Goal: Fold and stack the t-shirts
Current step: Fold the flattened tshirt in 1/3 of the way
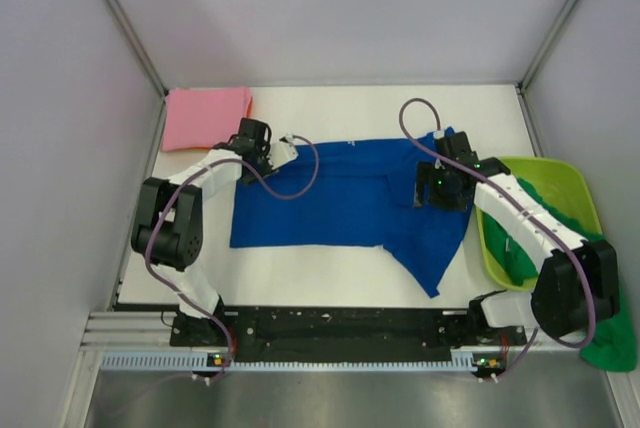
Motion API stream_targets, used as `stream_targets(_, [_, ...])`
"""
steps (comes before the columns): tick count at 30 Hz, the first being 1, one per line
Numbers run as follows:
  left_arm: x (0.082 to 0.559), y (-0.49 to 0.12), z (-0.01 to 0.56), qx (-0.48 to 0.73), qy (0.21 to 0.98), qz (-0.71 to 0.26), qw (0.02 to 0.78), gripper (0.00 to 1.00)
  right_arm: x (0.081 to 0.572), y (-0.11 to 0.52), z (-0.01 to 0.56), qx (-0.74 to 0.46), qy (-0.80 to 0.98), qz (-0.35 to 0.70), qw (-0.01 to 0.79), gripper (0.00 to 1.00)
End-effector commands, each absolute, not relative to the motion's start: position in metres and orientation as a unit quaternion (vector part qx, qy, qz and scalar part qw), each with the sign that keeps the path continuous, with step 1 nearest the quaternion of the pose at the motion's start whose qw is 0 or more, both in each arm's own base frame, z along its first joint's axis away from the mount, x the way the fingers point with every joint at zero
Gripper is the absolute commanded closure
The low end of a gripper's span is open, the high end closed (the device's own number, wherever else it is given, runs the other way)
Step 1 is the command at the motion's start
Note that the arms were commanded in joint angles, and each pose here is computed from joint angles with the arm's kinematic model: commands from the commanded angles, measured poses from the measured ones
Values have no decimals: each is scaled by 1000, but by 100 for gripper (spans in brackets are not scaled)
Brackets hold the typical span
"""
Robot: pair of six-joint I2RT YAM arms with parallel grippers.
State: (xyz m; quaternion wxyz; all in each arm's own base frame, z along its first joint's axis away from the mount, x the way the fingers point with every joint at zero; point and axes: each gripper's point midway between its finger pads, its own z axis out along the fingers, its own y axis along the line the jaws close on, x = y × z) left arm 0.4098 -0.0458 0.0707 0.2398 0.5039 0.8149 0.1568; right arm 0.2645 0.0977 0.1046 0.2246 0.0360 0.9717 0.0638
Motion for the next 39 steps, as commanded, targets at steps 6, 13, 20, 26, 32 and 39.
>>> stream_targets(6, [448,-52,50,525,799,159,246,56,312,127,114,24,961,106,256,30])
stream_targets(13, [458,-46,43,515,802,181,243,73,315,126,109,21,962,101,254,30])
stream_targets(20, [459,-45,52,508,803,184,250,100,323,130,113,19,960,106,260,30])
stream_targets(26, [451,-43,80,502,806,184,255,100,323,129,113,16,960,102,262,30])
stream_targets(32, [400,-56,82,560,794,100,213,100,335,125,112,26,960,95,263,30])
stream_targets(39, [388,-40,53,569,801,105,156,100,358,118,95,35,965,61,253,34])
